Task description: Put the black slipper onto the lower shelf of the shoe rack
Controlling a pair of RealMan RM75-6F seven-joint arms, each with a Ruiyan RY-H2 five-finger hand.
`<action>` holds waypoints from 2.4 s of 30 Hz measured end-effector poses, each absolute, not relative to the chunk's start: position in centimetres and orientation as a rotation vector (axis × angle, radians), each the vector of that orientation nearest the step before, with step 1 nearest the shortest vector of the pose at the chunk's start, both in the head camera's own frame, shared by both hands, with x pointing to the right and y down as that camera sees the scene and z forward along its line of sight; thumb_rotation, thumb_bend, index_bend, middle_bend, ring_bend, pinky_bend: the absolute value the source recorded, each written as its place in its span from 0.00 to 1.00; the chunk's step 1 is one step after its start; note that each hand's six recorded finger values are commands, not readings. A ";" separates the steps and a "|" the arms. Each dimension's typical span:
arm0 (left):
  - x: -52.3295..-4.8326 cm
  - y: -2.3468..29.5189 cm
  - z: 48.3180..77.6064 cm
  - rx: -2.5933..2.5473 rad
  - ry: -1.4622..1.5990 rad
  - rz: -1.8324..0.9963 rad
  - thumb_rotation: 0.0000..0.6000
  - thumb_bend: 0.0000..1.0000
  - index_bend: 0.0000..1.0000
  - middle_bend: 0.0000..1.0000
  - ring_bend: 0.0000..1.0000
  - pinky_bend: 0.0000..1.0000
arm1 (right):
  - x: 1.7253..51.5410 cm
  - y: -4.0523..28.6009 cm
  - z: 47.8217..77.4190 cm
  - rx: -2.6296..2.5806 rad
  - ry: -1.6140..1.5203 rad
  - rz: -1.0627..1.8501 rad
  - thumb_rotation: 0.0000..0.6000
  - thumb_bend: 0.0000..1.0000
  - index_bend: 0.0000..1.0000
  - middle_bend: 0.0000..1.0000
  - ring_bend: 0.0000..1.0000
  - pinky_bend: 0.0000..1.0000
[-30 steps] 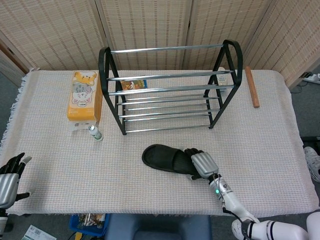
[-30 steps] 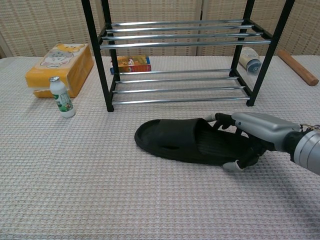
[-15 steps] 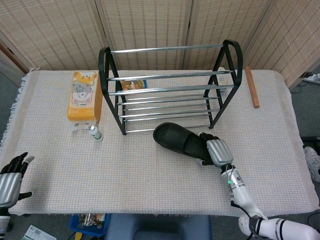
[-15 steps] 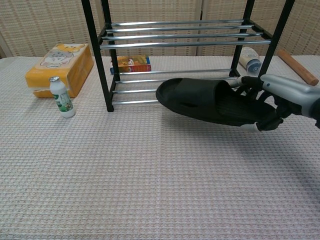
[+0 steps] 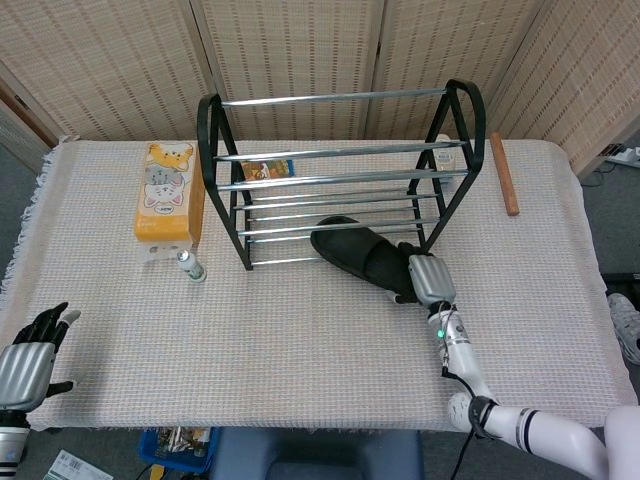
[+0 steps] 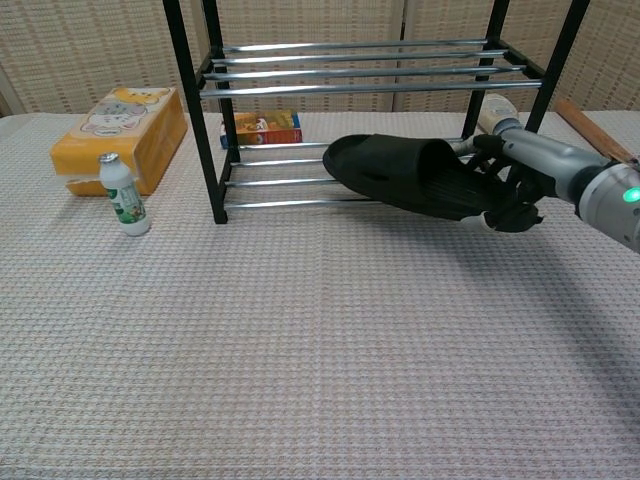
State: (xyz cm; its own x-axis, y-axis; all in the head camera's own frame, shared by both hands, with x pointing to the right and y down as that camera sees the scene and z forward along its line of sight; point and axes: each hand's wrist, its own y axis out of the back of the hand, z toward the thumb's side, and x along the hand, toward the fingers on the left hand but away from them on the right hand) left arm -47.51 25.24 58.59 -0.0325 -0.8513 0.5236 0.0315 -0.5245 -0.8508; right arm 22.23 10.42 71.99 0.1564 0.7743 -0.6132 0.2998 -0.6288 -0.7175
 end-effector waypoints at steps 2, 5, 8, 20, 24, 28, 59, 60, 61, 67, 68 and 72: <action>-47.6 25.3 58.6 -1.558 0.883 -1.645 1.00 0.18 0.16 0.08 0.11 0.25 | 21.3 9.9 72.6 -2.013 -1.027 1.483 1.00 0.62 0.15 0.26 0.24 0.47; -47.9 25.4 58.5 -1.550 0.879 -1.657 1.00 0.18 0.16 0.08 0.11 0.25 | 20.0 9.3 73.4 -2.018 -1.029 1.495 1.00 0.62 0.15 0.23 0.24 0.47; -48.0 25.4 58.4 -1.547 0.879 -1.663 1.00 0.18 0.16 0.08 0.11 0.25 | 18.5 8.7 74.1 -2.029 -1.021 1.504 1.00 0.61 0.15 0.22 0.24 0.47; -49.3 26.1 58.0 -1.529 0.885 -1.705 1.00 0.18 0.16 0.08 0.11 0.25 | 14.8 6.2 75.4 -2.025 -1.012 1.529 1.00 0.51 0.00 0.11 0.15 0.43; -49.4 26.2 58.1 -1.533 0.884 -1.712 1.00 0.17 0.16 0.08 0.11 0.25 | 14.4 6.2 75.7 -2.042 -1.018 1.531 1.00 0.41 0.00 0.04 0.06 0.30; -49.4 26.2 58.3 -1.537 0.882 -1.715 1.00 0.18 0.16 0.08 0.11 0.25 | 14.2 6.3 75.6 -2.050 -1.020 1.517 1.00 0.31 0.00 0.01 0.03 0.24; -48.9 26.2 58.7 -1.554 0.870 -1.708 1.00 0.18 0.16 0.08 0.11 0.25 | 15.6 9.9 73.9 -2.120 -0.885 1.399 1.00 0.00 0.00 0.00 0.00 0.17; -48.9 26.2 58.6 -1.550 0.868 -1.709 1.00 0.18 0.16 0.08 0.11 0.25 | 15.4 10.0 73.9 -2.127 -0.884 1.391 1.00 0.00 0.00 0.00 0.00 0.17; -48.9 26.2 58.6 -1.549 0.868 -1.709 1.00 0.18 0.16 0.08 0.11 0.25 | 15.3 10.2 73.8 -2.136 -0.882 1.383 1.00 0.00 0.00 0.00 0.00 0.17; -48.8 26.4 58.6 -1.556 0.871 -1.710 1.00 0.18 0.16 0.08 0.11 0.25 | 13.8 11.2 73.7 -2.193 -0.874 1.335 1.00 0.00 0.00 0.00 0.00 0.17; -48.9 26.4 58.5 -1.554 0.871 -1.712 1.00 0.18 0.16 0.08 0.11 0.25 | 13.4 11.4 73.6 -2.204 -0.873 1.323 1.00 0.00 0.00 0.00 0.00 0.17; -49.2 26.5 58.5 -1.548 0.875 -1.720 1.00 0.18 0.16 0.09 0.11 0.25 | 12.1 11.7 73.5 -2.231 -0.863 1.288 1.00 0.00 0.00 0.00 0.00 0.17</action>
